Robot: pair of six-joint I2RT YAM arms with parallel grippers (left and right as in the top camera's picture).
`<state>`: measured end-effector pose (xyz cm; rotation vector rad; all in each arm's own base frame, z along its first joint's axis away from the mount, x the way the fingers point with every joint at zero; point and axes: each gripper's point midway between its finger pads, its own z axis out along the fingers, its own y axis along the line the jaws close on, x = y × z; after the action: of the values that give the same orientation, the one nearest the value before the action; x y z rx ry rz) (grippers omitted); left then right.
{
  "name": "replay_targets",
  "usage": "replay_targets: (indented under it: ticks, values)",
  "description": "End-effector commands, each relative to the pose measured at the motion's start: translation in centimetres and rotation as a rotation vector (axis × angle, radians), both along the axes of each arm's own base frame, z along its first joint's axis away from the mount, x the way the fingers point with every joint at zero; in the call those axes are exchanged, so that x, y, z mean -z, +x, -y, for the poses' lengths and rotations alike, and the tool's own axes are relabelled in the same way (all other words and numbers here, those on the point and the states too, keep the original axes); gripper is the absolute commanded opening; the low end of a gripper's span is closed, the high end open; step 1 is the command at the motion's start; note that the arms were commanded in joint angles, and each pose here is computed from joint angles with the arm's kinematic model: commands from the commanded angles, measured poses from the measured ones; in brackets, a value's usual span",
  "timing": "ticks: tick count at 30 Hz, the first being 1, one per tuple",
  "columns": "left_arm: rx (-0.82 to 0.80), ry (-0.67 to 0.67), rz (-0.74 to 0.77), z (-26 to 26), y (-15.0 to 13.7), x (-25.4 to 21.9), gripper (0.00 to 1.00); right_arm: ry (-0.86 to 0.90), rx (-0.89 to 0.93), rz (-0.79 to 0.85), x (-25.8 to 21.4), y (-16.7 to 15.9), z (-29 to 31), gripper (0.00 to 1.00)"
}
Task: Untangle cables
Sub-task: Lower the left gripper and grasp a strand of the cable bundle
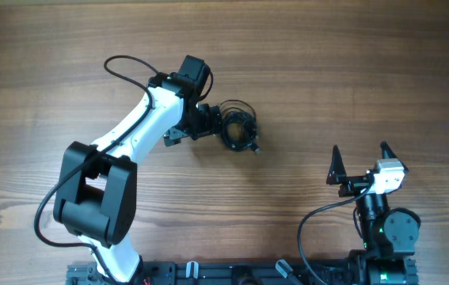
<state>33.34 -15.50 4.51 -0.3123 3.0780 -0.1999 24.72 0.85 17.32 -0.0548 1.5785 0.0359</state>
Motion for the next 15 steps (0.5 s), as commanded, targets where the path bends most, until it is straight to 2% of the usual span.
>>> replay_targets:
  ticks: [1,15]
  values:
    - [-0.016,0.018,-0.001,-0.35,0.45,0.34,1.0,0.012,0.024,0.012,-0.25,-0.05,0.47,1.0]
    - [-0.016,0.018,0.0,-0.34,0.46,0.34,1.0,0.012,0.025,-0.001,0.03,0.03,0.47,1.0]
